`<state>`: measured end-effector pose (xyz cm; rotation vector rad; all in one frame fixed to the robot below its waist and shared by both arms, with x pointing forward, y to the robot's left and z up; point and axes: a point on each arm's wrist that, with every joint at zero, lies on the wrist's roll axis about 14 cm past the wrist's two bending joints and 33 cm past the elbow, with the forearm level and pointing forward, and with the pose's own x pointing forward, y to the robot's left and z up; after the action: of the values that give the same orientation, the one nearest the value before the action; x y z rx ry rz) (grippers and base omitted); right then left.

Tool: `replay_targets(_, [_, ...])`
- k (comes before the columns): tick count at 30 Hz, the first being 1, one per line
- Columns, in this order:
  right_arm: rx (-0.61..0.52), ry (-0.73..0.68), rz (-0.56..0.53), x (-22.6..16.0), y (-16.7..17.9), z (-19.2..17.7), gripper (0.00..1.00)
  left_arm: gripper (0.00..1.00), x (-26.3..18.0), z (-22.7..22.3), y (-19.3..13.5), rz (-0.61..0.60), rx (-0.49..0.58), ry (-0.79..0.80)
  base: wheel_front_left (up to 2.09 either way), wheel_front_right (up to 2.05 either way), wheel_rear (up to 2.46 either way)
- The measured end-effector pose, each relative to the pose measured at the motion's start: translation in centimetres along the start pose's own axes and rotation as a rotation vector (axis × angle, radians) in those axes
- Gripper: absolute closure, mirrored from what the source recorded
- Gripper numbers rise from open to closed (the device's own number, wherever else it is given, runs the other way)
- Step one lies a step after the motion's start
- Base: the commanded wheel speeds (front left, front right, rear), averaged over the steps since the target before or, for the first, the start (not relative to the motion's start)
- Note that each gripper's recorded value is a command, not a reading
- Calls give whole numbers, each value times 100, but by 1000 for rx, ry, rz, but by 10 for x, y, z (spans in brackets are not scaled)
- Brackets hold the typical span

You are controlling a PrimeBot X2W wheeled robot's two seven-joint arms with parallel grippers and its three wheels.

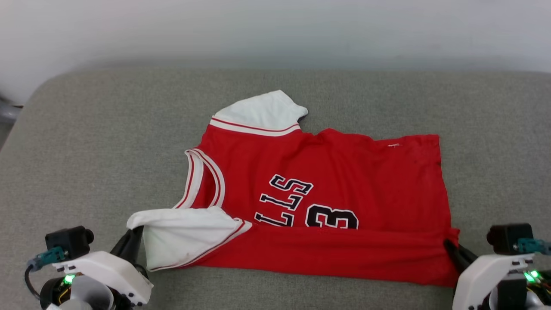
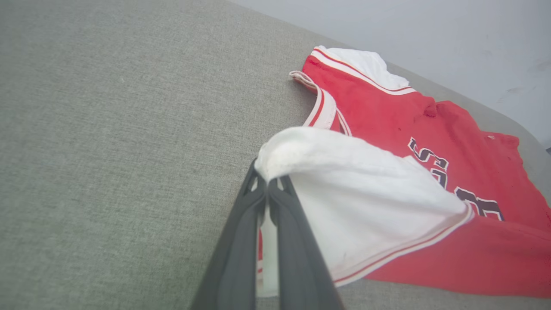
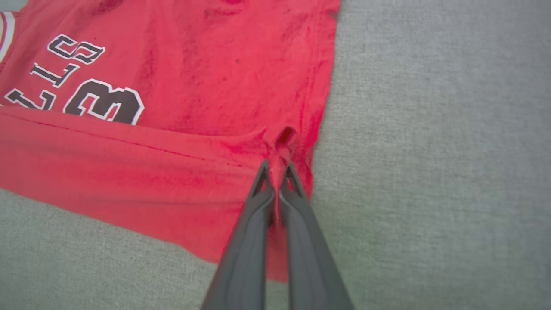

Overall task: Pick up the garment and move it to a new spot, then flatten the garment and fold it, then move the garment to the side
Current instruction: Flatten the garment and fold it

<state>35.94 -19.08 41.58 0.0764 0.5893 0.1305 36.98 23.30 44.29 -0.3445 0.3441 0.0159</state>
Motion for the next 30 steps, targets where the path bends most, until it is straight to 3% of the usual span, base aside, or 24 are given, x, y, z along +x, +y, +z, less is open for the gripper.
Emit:
replay_targets(12, [6,83,15,36,0,-27,98,100,39,-50,7,5,-34,187,0,0,0])
replay_targets(13, [12,86,16,37,0,-29,88,100,40,-53,9,10,-35,201,0,0,0])
replay_targets(14, [11,87,16,38,0,-30,65,99,40,-56,10,10,-41,215,0,0,0])
replay_targets(15, [13,88,16,38,0,-32,26,78,40,-58,10,10,-44,221,0,0,0])
replay_targets(16, [19,78,17,39,0,-32,0,51,40,-57,10,12,-48,218,0,0,0])
replay_targets(17, [18,52,19,40,1,-27,0,22,41,-56,11,17,-52,212,0,0,0])
replay_targets(18, [23,29,18,40,1,-22,0,0,42,-54,11,19,-54,203,0,0,0])
replay_targets(30, [51,-367,-21,16,-1,45,0,0,28,-14,26,50,-24,97,0,0,0])
